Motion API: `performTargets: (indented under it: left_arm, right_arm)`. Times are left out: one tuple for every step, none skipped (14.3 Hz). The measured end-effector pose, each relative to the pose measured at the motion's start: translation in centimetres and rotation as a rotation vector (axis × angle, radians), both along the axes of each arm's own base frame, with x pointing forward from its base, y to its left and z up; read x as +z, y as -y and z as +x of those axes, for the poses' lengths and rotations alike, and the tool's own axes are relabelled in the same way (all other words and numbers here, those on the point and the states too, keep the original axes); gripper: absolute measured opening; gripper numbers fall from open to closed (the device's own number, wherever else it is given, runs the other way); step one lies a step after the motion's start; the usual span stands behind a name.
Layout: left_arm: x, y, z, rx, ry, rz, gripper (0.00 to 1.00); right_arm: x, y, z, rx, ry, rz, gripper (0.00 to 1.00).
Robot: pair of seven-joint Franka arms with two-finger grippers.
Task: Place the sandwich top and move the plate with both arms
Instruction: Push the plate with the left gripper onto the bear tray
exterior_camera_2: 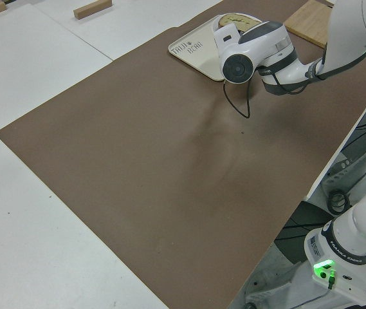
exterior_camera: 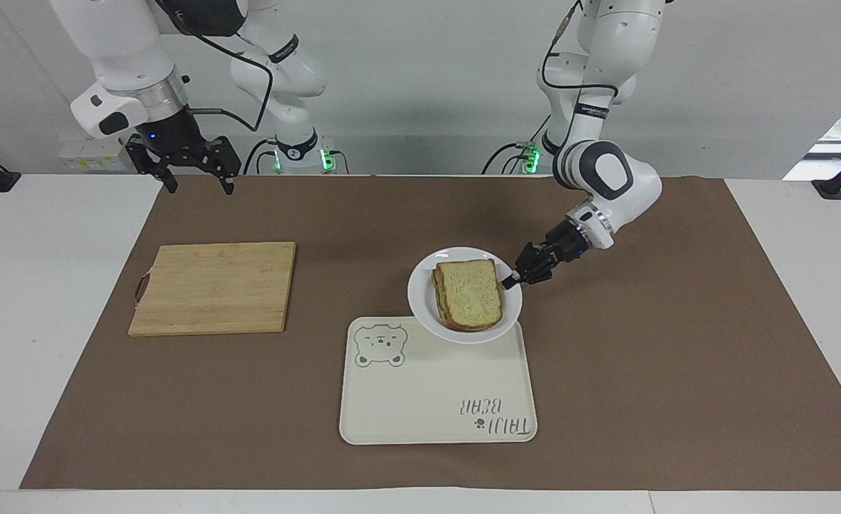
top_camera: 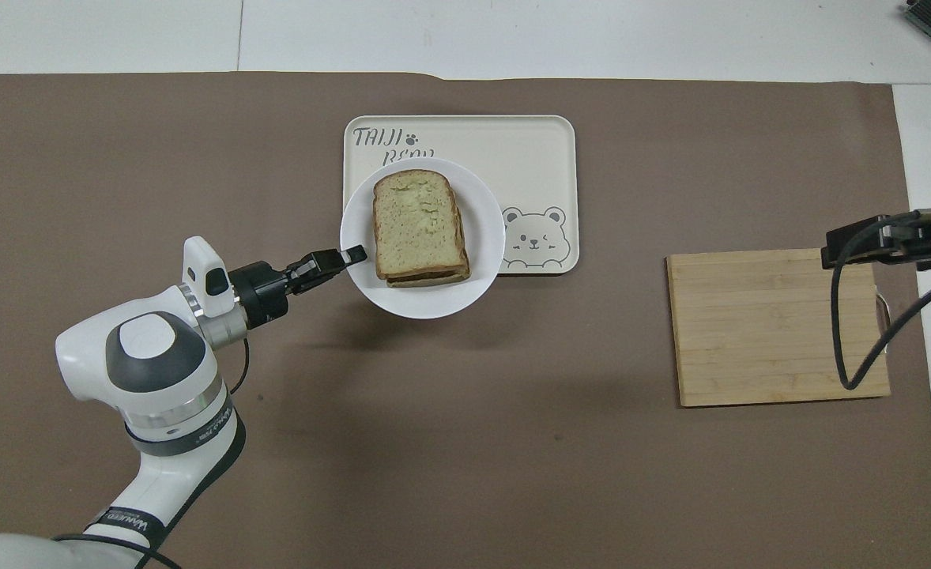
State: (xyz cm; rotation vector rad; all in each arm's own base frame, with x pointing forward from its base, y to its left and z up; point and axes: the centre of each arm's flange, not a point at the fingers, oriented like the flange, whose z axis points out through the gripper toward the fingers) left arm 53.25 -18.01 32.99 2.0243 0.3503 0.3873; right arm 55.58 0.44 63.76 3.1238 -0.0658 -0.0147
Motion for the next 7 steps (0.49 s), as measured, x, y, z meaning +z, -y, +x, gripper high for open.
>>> performTargets:
  left_arm:
    - [-0.1,0.9,0.9,0.02,-0.013,0.008,0.05]
    - [-0.1,2.2,1.8,0.035,-0.021,0.02,0.05]
    - [-0.5,3.5,2.4,0.04,-0.025,0.029,0.05]
    - [-1.0,4.7,2.9,0.038,-0.03,0.036,0.05]
    - [-1.7,5.8,3.5,0.035,-0.032,0.042,0.05]
    - [-2.4,6.7,4.0,0.035,-0.035,0.05,0.05]
    - [-3.2,7.2,4.5,0.04,-0.039,0.06,0.05]
  right_arm:
    - [0.0,0.0,0.0,0.0,0.0,0.0,1.0]
    - [0.0,0.0,0.0,0.0,0.0,0.0,1.0]
    - [0.0,0.0,0.0,0.0,0.0,0.0,1.0]
    - [0.0,0.0,0.0,0.0,0.0,0.0,1.0]
    - [0.0,0.0,0.0,0.0,0.0,0.0,1.0]
    - [0.0,0.0,0.0,0.0,0.0,0.0,1.0]
    - [0.0,0.0,0.0,0.0,0.0,0.0,1.0]
